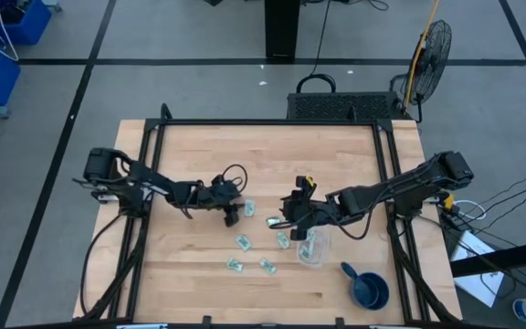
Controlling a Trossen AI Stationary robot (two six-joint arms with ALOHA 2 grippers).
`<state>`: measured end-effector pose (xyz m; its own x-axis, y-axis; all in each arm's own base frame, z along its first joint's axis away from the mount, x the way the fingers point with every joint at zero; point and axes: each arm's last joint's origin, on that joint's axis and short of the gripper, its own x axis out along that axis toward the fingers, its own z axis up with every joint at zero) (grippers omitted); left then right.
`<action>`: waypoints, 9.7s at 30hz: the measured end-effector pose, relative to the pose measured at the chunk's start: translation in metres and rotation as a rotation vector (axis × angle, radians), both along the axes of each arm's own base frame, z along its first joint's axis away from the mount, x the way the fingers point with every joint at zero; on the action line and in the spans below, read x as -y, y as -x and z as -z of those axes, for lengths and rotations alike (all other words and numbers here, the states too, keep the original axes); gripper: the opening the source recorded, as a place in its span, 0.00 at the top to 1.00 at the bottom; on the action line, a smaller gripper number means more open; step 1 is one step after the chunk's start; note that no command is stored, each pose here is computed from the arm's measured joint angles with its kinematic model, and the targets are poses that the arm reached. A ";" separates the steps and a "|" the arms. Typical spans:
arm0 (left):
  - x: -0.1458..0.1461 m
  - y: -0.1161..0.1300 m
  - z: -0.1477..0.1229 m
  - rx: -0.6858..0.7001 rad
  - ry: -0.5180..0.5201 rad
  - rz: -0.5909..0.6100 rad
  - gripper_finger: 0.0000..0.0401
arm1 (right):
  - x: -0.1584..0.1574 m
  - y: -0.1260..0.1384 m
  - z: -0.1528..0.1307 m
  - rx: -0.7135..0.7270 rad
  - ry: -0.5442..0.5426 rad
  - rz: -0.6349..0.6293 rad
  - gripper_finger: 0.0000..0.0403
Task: Pick and place Stevia / Truvia into bins
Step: Put the stevia packet into the transparent container, then put the truvia packet into the transparent container
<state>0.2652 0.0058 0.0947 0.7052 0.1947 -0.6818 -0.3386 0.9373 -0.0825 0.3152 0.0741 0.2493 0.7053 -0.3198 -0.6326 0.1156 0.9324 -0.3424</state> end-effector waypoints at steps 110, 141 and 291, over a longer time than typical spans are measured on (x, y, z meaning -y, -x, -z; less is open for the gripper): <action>0.004 -0.005 0.008 0.028 0.105 0.004 0.85 | 0.066 -0.016 0.070 0.391 -0.611 0.096 0.68; 0.021 -0.001 0.006 -0.009 0.113 0.081 0.63 | 0.065 -0.016 0.070 0.384 -0.595 0.060 0.68; 0.021 0.034 -0.067 0.041 0.103 0.162 0.67 | -0.022 0.042 0.022 -0.185 -0.380 -0.130 0.73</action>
<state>0.2312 -0.0157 0.1621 0.7491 0.0065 -0.6624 -0.1780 0.9652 -0.1918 0.2737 0.0958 0.2272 0.5879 0.0433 -0.8078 -0.0418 0.9989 0.0232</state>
